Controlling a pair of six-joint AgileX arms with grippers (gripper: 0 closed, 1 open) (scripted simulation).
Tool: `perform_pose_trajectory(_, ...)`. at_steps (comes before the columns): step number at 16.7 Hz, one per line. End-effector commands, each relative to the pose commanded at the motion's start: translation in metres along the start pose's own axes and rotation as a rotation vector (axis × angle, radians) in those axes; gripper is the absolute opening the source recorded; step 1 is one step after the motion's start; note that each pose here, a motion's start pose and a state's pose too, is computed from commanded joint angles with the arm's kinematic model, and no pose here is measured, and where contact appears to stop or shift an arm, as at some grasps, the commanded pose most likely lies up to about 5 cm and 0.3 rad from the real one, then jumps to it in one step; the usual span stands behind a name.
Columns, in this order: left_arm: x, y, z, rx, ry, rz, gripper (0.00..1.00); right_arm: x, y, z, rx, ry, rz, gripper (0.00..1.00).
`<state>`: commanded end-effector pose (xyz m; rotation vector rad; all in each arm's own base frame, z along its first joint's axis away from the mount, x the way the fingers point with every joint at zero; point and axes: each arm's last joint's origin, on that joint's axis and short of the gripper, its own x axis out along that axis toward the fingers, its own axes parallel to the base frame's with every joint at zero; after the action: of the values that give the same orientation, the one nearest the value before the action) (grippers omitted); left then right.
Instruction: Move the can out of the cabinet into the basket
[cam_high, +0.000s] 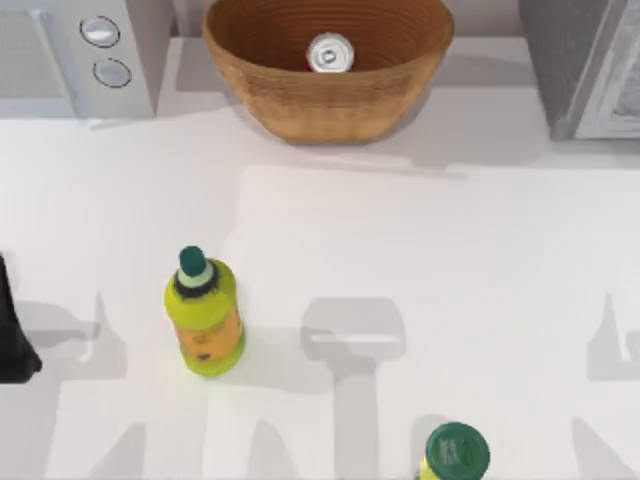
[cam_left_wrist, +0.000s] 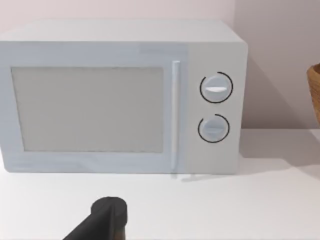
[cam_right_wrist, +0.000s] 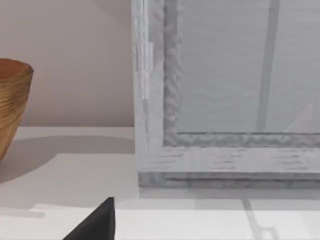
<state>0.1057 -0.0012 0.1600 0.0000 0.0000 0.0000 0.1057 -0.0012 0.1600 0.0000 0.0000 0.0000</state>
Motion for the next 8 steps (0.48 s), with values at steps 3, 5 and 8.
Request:
perform_pose_trajectory(3, 0.000, 0.000, 0.000, 0.000, 0.000, 0.000, 1.00, 0.000, 0.000, 0.000, 0.000, 0.001, 0.002, 1.00)
perform_pose_trajectory(5, 0.000, 0.000, 0.000, 0.000, 0.000, 0.000, 1.00, 0.001, -0.002, 0.005, 0.000, -0.011, 0.005, 1.00)
perform_pose_trajectory(8, 0.000, 0.000, 0.000, 0.000, 0.000, 0.000, 1.00, 0.008, -0.010, 0.020, -0.004, -0.041, 0.012, 1.00)
